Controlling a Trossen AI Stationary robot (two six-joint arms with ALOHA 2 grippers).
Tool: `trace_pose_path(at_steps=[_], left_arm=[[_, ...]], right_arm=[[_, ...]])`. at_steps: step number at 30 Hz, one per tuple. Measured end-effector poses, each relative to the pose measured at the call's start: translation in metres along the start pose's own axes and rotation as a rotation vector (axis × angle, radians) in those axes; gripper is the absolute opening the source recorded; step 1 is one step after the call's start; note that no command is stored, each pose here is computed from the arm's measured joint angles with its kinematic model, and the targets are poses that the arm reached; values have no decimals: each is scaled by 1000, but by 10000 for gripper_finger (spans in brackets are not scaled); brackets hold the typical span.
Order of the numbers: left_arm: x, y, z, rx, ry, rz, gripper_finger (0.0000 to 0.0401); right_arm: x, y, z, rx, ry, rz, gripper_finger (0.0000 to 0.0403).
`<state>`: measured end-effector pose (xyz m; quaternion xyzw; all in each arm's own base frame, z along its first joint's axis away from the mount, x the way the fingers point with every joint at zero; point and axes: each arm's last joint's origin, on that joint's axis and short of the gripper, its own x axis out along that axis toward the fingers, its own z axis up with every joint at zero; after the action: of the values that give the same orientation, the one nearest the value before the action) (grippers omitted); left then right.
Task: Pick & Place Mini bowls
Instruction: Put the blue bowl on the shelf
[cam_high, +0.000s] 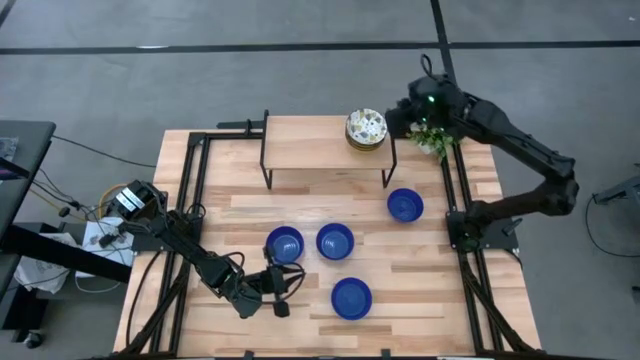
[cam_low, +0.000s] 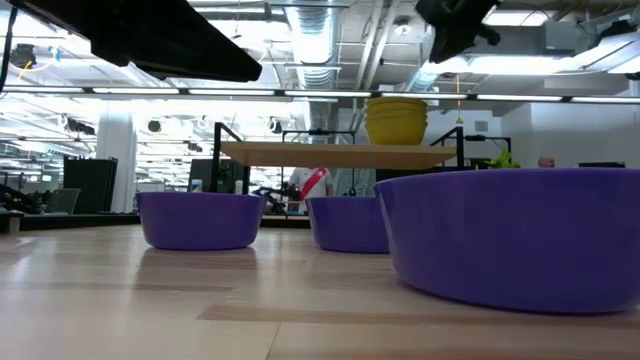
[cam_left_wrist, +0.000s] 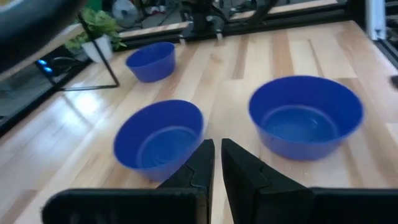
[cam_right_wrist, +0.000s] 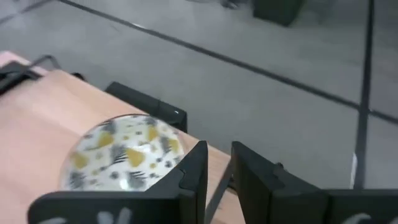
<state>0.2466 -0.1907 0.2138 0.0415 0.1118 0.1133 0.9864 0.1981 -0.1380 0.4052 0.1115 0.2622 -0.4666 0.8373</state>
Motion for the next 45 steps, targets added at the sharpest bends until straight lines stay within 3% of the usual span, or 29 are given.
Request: trace_pose_path(at_steps=[5, 9, 15, 21, 26, 31, 36, 41, 45], left_arm=[[0, -3, -1, -1, 21, -106, 30], [0, -4, -1, -24, 29, -139, 30], [0, -4, -1, -27, 30, -143, 30], [10, 1, 0, -15, 61, -252, 30], [23, 12, -5, 40, 140, -323, 39], [34, 28, -16, 117, 254, -260, 62], [31, 41, -7, 163, 258, -245, 98], [14, 55, 4, 94, 307, -220, 128], [8, 61, 0, 24, 391, -184, 134]], right_arm=[[-29, 14, -8, -82, -76, 127, 62], [-43, 29, -30, -142, -171, 335, 60], [-59, 49, -87, -253, -283, 667, 58], [-70, 62, -149, -341, -288, 851, 58], [-70, 73, -187, -360, -285, 874, 58], [-70, 87, -210, -374, -300, 861, 58], [-73, 102, -219, -391, -313, 898, 58], [-76, 115, -224, -429, -344, 932, 58], [-74, 122, -226, -440, -351, 931, 58]])
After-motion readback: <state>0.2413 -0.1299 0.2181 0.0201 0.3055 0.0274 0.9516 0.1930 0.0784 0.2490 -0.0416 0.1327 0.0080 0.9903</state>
